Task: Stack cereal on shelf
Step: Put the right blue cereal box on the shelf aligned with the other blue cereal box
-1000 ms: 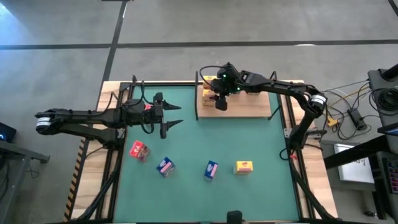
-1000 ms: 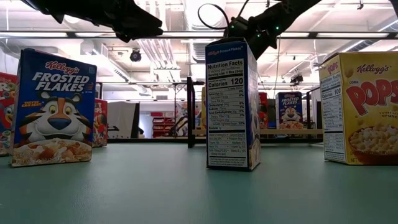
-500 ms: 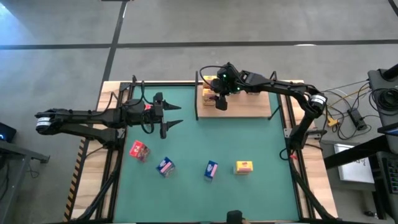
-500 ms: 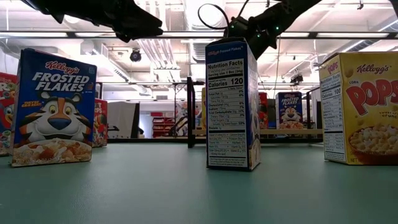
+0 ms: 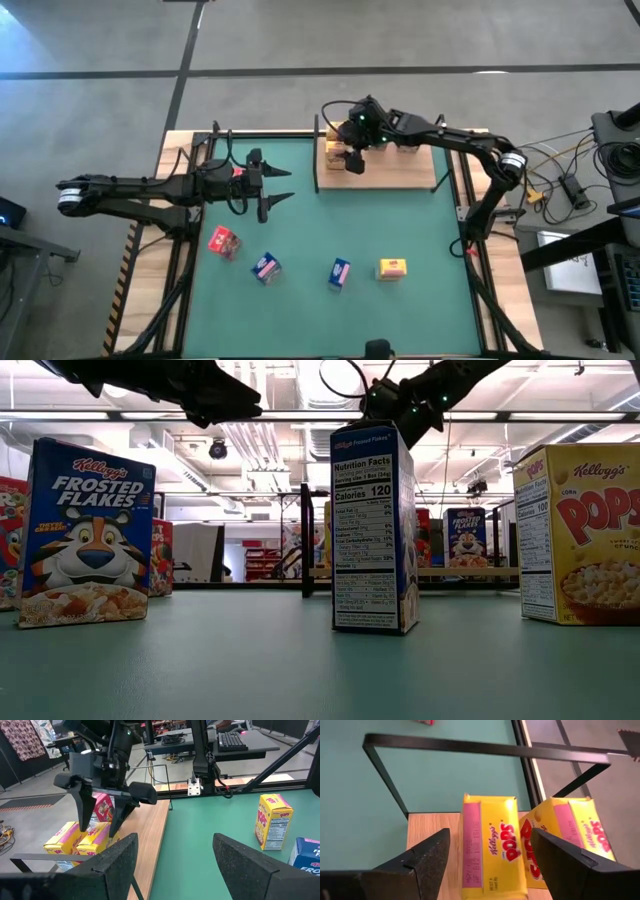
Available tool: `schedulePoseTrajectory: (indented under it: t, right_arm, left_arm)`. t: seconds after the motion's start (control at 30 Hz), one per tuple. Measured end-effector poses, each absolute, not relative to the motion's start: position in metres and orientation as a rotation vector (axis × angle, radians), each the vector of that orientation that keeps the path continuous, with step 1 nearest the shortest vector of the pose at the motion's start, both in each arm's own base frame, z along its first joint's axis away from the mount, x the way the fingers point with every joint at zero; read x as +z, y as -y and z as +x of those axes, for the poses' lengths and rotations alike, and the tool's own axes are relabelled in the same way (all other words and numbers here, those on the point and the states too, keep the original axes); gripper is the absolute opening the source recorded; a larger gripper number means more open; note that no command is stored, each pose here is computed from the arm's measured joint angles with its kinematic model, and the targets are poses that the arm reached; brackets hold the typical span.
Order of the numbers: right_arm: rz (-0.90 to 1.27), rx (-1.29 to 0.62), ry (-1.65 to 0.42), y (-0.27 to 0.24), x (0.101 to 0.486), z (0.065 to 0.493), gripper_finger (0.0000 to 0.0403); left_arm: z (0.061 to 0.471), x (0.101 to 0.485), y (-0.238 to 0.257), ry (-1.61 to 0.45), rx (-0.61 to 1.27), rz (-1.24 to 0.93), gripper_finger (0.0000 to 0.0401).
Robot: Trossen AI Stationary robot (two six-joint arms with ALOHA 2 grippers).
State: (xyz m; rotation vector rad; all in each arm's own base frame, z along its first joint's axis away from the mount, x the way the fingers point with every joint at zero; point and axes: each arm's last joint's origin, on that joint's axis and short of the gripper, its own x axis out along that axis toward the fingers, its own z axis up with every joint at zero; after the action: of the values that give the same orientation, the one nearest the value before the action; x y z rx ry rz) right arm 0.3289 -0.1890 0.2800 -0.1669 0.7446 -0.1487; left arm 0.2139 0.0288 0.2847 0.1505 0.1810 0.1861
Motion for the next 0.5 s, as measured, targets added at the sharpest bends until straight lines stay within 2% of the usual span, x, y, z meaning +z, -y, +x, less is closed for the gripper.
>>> schedulePoseTrajectory:
  t: [0.23,0.5]
  right_arm:
    - [-0.096,-0.165,-0.731,0.180,0.304,0.326,0.0253]
    - [-0.072,-0.091,-0.693,0.138,0.328,0.332,0.0223]
  left_arm:
    - [0.214,0.285,-0.029,-0.182,0.186,0.150,0.0241]
    - [0.214,0.284,-0.029,-0.182,0.187,0.142,0.0241]
